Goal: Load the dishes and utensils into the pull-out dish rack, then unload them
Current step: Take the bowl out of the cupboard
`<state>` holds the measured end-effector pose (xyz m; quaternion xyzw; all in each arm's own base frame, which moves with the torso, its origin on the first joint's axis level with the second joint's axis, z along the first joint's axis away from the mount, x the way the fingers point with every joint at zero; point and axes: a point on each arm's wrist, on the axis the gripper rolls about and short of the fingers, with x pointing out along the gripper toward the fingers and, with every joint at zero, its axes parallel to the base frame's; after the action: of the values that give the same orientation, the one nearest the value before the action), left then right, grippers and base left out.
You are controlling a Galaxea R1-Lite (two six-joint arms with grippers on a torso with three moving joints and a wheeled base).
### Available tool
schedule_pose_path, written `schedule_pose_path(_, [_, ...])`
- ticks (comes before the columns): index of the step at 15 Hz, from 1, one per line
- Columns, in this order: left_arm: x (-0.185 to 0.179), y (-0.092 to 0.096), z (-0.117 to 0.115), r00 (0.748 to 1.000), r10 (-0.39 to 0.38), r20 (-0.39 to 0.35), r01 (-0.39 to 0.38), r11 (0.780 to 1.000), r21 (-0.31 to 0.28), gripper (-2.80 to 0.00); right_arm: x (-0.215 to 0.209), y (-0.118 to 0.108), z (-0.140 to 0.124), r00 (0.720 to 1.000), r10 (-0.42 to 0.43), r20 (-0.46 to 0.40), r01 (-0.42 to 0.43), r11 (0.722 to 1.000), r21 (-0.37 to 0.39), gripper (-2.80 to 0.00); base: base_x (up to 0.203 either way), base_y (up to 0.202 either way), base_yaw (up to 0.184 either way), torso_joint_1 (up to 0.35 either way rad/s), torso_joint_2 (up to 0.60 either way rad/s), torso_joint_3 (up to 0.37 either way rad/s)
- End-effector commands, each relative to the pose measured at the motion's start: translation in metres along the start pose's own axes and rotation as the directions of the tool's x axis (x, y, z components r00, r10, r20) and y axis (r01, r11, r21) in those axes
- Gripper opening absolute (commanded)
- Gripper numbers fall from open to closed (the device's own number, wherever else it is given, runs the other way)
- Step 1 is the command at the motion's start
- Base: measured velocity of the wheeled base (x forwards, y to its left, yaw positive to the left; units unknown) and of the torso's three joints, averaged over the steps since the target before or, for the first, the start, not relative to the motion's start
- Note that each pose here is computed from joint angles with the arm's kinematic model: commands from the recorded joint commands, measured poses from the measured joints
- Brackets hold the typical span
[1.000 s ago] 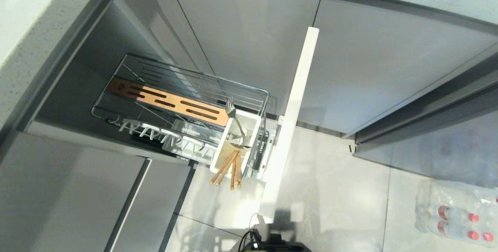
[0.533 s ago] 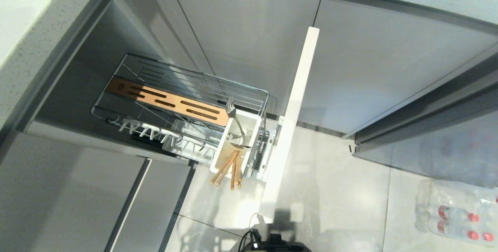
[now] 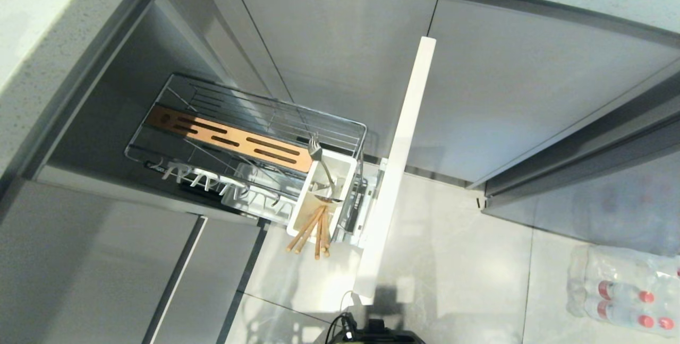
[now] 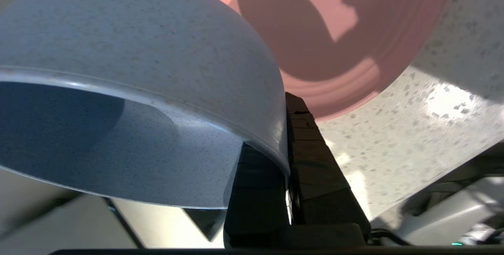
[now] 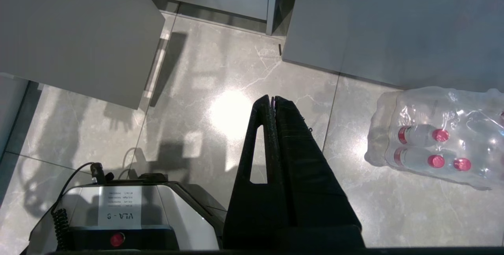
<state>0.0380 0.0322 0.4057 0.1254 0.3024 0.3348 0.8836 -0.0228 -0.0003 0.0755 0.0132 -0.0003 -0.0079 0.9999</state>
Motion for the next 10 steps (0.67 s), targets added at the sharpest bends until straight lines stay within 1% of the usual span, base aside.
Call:
schedule_pose_path(1, [0.008,0.000,0.003,0.999,-0.001,-0.032,0.000,1.000,-0.029,-2.80,0.000,0.000,0.000,1.000,0.000,0.000,0.000,1.000,0.000,-2.80,0.000,0.000,0.000,0.000,0.00,0.000])
schedule_pose_path(2, [0.014,0.000,0.005,0.999,0.001,-0.051,-0.004,0.999,-0.050,-2.80,0.000,0.000,0.000,1.000,0.000,0.000,0.000,1.000,0.000,-2.80,0.000,0.000,0.000,0.000,0.00,0.000])
schedule_pose_path(3, [0.019,0.000,0.006,0.997,-0.016,-0.069,0.011,0.997,-0.075,-2.80,0.000,0.000,0.000,1.000,-0.001,0.000,0.001,1.000,0.000,-2.80,0.000,0.000,0.000,0.000,0.00,0.000])
schedule_pose_path(4, [0.026,-0.001,0.007,0.994,-0.049,-0.094,0.038,0.993,-0.112,-2.80,0.000,0.000,0.000,1.000,0.000,0.000,0.000,1.000,0.000,-2.80,0.000,0.000,0.000,0.000,0.00,0.000])
schedule_pose_path(5, [0.032,-0.003,0.009,0.990,-0.082,-0.117,0.066,0.989,-0.135,-2.80,0.000,0.000,0.000,1.000,-0.001,0.000,0.001,1.000,0.000,-2.80,0.000,0.000,0.000,0.000,0.00,0.000])
schedule_pose_path(6, [0.037,-0.004,0.010,0.984,-0.127,-0.123,0.106,0.981,-0.164,-2.80,0.000,0.000,0.000,1.000,0.000,0.000,0.000,1.000,0.001,-2.80,0.000,0.000,0.000,0.000,0.00,0.000])
schedule_pose_path(8, [0.042,-0.005,0.015,0.976,-0.196,-0.091,0.170,0.958,-0.233,-2.80,0.000,0.000,0.000,1.000,-0.001,0.000,0.001,1.000,0.000,-2.80,0.000,0.000,0.000,0.000,0.00,0.000])
schedule_pose_path(10, [0.044,-0.005,0.020,0.969,-0.244,-0.034,0.228,0.942,-0.247,-2.80,0.000,0.000,0.000,1.000,-0.001,0.000,0.001,1.000,0.000,-2.80,0.000,0.000,0.000,0.000,0.00,0.000])
